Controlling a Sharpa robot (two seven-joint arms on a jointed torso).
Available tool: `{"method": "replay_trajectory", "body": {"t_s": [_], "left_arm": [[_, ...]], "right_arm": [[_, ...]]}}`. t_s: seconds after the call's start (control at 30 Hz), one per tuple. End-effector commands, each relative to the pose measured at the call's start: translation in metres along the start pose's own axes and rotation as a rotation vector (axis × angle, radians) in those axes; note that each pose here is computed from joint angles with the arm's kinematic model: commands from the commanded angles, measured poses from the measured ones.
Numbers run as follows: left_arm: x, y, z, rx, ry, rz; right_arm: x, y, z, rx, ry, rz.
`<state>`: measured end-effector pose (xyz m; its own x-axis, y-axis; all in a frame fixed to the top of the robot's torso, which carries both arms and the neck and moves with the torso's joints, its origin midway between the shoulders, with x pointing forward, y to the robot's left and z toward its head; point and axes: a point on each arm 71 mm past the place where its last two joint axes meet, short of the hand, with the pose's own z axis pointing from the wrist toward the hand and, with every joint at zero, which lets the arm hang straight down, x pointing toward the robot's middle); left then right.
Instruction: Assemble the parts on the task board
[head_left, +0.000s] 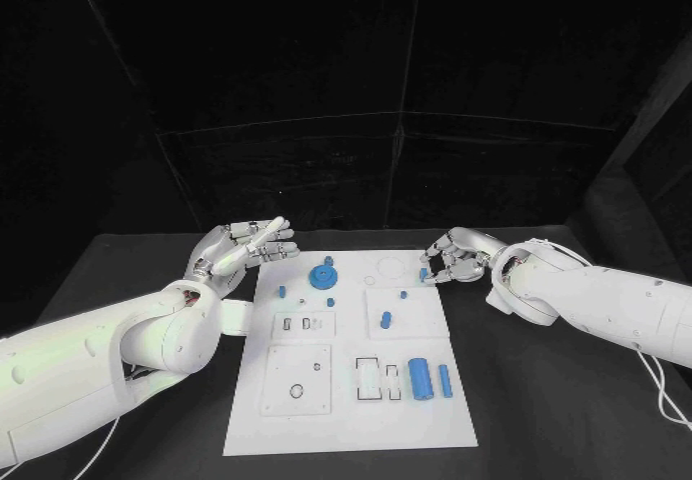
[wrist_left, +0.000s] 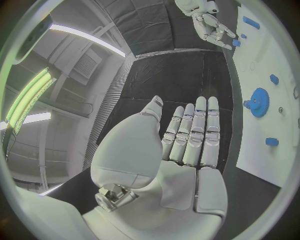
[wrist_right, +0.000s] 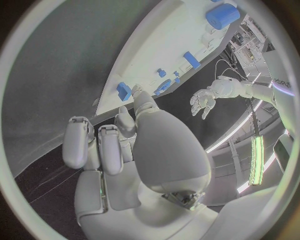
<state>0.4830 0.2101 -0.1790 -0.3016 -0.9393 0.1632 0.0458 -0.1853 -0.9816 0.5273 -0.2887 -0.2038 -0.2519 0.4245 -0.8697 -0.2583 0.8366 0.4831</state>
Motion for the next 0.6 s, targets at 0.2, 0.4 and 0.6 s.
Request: {"method": "replay_trajectory", "body": {"t_s": [0.2, 0.4, 0.6], "left_arm": [[0.0017, -0.0011, 0.0006, 0.008, 0.016, 0.001], [0.0015, -0.001, 0.0008, 0.007, 0.016, 0.001], [0.0008, -0.0008, 0.001, 0.007, 0.014, 0.002]], "right_arm": [[0.002, 0.0, 0.002, 0.02, 0.004, -0.015], [0.008, -0.002, 0.002, 0.029, 0.028, -0.024], [0.012, -0.003, 0.003, 0.036, 0.037, -0.026]]}}
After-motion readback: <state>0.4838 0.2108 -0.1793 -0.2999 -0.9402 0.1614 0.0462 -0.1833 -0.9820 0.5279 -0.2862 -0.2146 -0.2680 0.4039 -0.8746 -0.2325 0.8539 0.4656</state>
